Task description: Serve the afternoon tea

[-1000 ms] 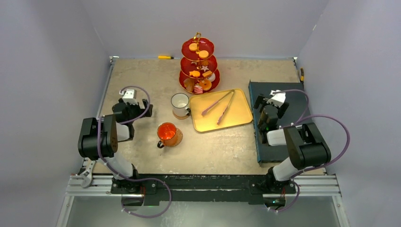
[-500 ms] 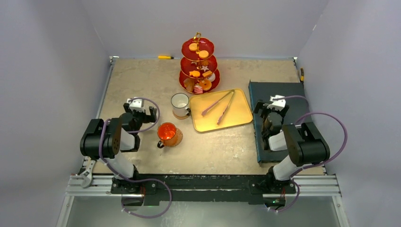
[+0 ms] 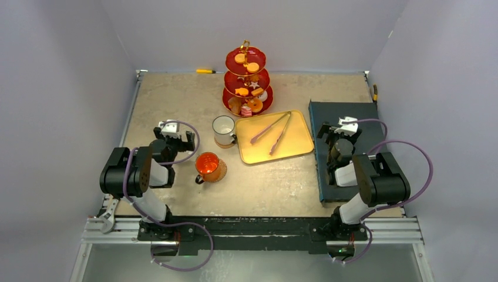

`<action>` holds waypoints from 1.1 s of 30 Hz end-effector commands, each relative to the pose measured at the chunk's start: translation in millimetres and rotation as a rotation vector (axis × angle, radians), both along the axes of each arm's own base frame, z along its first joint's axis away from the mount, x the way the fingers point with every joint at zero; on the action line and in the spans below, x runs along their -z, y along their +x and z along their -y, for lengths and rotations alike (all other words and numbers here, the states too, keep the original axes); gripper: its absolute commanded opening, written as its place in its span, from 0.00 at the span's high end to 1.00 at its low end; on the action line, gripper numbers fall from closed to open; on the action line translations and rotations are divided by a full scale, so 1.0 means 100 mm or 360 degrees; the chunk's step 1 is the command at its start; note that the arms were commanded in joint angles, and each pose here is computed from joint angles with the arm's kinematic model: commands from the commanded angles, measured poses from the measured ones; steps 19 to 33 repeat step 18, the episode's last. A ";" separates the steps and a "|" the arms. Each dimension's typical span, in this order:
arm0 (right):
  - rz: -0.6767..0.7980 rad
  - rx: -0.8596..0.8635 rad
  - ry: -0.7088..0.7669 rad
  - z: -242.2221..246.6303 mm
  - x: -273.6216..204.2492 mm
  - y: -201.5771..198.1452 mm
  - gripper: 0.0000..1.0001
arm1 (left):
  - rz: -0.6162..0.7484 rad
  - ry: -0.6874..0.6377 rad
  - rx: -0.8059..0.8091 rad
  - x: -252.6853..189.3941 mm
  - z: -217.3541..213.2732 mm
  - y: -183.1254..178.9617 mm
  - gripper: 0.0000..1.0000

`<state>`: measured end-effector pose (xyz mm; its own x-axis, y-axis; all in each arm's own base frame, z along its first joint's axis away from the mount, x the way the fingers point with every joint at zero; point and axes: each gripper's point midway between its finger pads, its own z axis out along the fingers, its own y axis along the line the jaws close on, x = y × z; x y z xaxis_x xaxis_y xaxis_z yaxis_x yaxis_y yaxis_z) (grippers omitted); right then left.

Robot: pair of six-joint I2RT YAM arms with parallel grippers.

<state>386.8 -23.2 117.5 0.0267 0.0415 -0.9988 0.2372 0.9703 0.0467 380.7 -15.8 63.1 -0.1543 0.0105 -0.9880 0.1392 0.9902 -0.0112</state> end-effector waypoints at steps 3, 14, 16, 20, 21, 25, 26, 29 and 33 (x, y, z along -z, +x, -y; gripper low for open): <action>0.0109 0.0004 0.0004 0.01 -0.18 0.00 0.02 | 0.0090 0.0039 -0.0011 -0.15 -0.01 0.07 0.01; 0.0109 0.0005 0.0004 0.01 -0.18 0.00 0.02 | 0.0059 0.0051 -0.0040 -0.11 -0.01 0.10 0.01; 0.0107 0.0005 0.0004 0.01 -0.17 0.00 0.02 | 0.0065 0.0051 -0.0042 -0.12 -0.01 0.09 0.01; 0.0108 0.0005 0.0004 0.01 -0.18 0.00 0.02 | 0.0083 0.0050 -0.0037 -0.14 -0.01 0.07 0.01; 0.0108 0.0005 0.0004 0.01 -0.18 0.00 0.02 | 0.0083 0.0050 -0.0037 -0.14 -0.01 0.07 0.01; 0.0108 0.0005 0.0004 0.01 -0.18 0.00 0.02 | 0.0083 0.0050 -0.0037 -0.14 -0.01 0.07 0.01; 0.0108 0.0005 0.0004 0.01 -0.18 0.00 0.02 | 0.0083 0.0050 -0.0037 -0.14 -0.01 0.07 0.01; 0.0108 0.0005 0.0004 0.01 -0.18 0.00 0.02 | 0.0083 0.0050 -0.0037 -0.14 -0.01 0.07 0.01; 0.0108 0.0005 0.0004 0.01 -0.18 0.00 0.02 | 0.0083 0.0050 -0.0037 -0.14 -0.01 0.07 0.01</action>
